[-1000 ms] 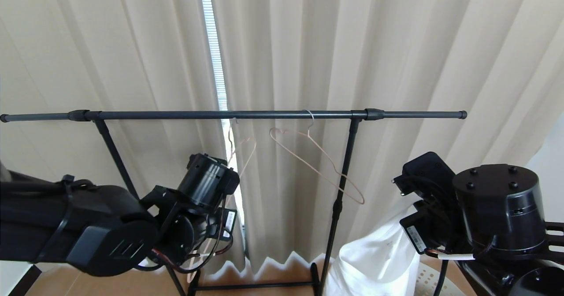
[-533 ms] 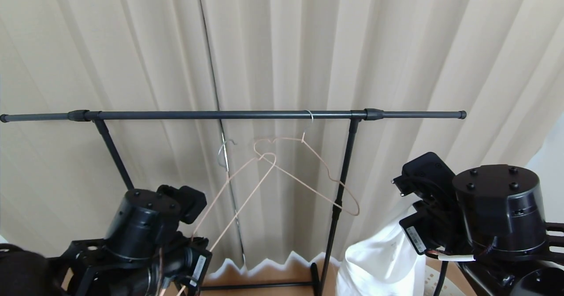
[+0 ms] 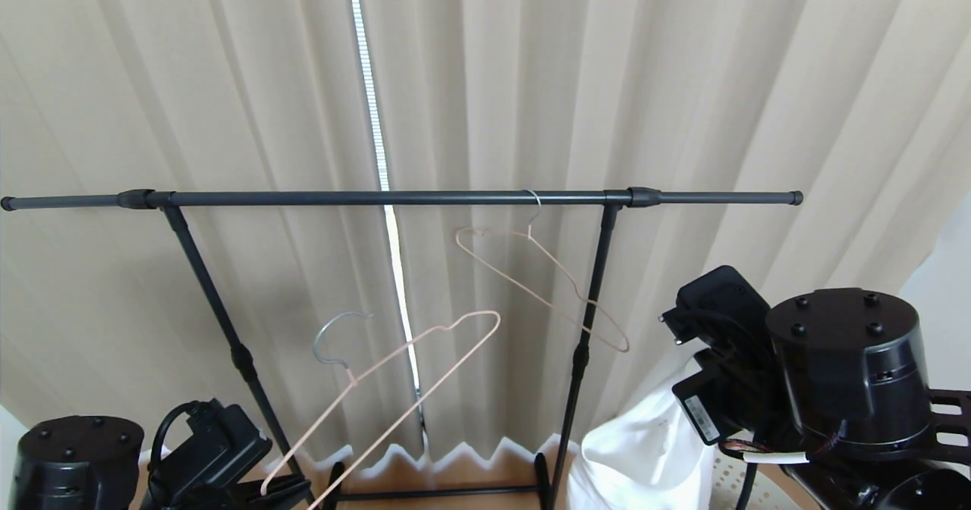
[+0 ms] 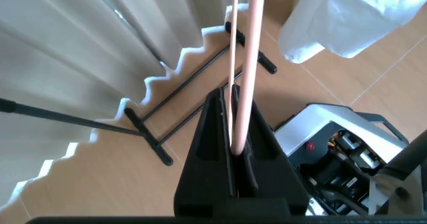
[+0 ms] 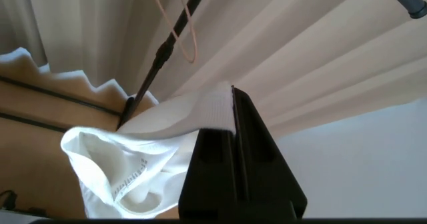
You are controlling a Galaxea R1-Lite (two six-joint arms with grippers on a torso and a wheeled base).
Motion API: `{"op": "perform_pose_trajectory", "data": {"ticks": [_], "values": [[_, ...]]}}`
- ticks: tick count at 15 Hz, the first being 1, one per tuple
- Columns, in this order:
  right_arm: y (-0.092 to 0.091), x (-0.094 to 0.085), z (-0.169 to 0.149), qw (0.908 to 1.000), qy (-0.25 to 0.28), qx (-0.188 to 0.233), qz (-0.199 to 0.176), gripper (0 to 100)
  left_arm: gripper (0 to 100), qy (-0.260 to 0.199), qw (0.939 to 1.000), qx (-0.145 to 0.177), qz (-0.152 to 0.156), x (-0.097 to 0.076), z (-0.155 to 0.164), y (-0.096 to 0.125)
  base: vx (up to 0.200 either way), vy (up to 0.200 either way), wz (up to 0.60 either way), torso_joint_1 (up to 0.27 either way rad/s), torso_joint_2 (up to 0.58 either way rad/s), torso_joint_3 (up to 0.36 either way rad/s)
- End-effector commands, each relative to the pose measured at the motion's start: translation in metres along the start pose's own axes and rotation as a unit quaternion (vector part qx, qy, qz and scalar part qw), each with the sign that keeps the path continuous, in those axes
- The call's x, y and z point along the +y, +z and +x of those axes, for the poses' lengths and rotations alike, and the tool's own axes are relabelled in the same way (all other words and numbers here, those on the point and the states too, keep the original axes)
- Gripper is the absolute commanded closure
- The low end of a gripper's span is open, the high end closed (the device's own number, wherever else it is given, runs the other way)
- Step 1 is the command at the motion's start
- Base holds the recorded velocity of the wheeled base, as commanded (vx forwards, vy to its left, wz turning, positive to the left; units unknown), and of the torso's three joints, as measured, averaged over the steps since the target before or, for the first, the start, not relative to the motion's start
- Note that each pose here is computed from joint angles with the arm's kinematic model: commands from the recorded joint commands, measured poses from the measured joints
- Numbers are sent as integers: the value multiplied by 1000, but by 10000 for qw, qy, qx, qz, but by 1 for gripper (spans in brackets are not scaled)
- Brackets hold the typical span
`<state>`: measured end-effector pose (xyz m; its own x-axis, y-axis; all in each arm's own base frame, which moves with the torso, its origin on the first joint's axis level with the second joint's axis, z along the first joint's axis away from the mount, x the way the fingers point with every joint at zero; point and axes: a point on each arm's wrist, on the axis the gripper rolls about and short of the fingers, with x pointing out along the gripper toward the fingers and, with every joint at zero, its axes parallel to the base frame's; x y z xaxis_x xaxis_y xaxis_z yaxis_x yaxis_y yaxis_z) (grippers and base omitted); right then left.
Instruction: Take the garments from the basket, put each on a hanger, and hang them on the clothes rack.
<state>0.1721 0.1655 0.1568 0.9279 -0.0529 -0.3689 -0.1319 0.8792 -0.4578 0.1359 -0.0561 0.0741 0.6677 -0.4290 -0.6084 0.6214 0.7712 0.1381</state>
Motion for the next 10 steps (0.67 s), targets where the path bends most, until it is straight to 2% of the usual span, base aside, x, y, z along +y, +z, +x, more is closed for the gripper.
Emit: {"op": "perform_pose_trajectory", "data": {"ticks": [1,3,5,6,7,8,10], "values": [[10,6,2,9998,28,-176,84,100,100,-75,9999,99,75,-4,-3,-8,0,0,0,0,0,0],[24,4,2,9994,-18,-341,-40,100,100,-103,9998,38,153,-5,-4,-7,0,0,0,0,0,0],[19,8,6,9996,47,-265,-47,100,100,-237,9994,-96,237,-7,-4,-5,0,0,0,0,0,0],[14,17,15,9999,0,-101,64,100,100,-367,9987,-212,286,-8,-7,-4,0,0,0,0,0,0],[15,20,18,9996,1,-112,244,100,100,-452,9981,-274,317,-10,-8,-3,0,0,0,0,0,0],[15,21,18,9995,-6,-116,296,100,100,-636,9966,-358,388,-13,-10,-2,0,0,0,0,0,0],[16,21,19,9994,-51,-115,312,100,100,-721,9954,-437,454,-16,-11,0,0,0,0,0,0,0]]}}
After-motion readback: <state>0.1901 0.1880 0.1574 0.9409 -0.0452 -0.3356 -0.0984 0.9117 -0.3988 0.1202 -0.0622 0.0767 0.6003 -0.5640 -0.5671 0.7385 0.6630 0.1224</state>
